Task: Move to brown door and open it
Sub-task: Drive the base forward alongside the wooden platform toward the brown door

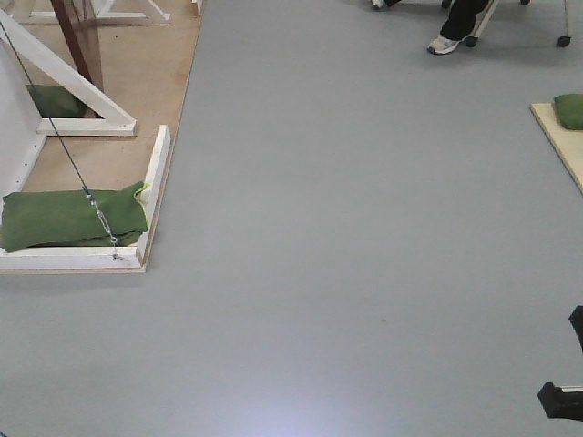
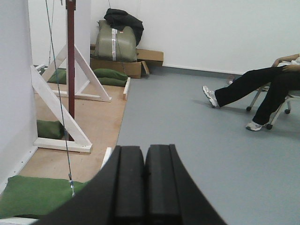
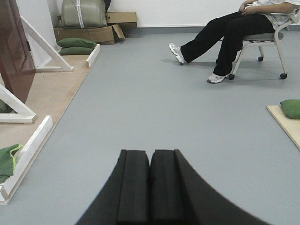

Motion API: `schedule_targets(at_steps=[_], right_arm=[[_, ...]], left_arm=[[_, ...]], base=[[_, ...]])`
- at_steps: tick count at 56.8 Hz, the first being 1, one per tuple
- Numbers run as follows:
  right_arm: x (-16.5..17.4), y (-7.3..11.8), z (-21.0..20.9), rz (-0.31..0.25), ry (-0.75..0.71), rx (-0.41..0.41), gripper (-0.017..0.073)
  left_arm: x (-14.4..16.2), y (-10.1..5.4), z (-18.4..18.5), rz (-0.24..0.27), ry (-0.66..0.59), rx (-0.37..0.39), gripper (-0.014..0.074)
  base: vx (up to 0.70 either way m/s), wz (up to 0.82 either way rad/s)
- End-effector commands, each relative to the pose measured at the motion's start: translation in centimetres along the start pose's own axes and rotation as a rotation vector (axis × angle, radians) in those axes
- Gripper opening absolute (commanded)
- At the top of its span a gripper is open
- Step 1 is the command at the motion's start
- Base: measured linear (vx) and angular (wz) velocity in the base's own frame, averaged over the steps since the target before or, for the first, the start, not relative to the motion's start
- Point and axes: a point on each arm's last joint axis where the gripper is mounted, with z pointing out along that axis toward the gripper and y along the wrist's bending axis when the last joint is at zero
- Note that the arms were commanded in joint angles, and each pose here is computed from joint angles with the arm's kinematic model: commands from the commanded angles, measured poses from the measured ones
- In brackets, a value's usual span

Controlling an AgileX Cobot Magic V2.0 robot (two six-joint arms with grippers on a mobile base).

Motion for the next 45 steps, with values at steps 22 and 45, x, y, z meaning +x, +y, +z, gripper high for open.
schedule_targets(at_steps=[22,45], right_arm=[[-0.59,-0.06,-0.02,-0.018,-0.081,0.007,0.0000],[-0.61,-0.07,-0.03,-0.025,-0.083,0.009,0.0000]], left_arm=[[-1.30,-0.32,-0.24,-0.003,-0.104,0.030,-0.0006],[-1.30,-0.32,-0.24,-0.003,-0.104,0.030,-0.0006]], base=[[0.00,0.00],[0.04,-0.01]])
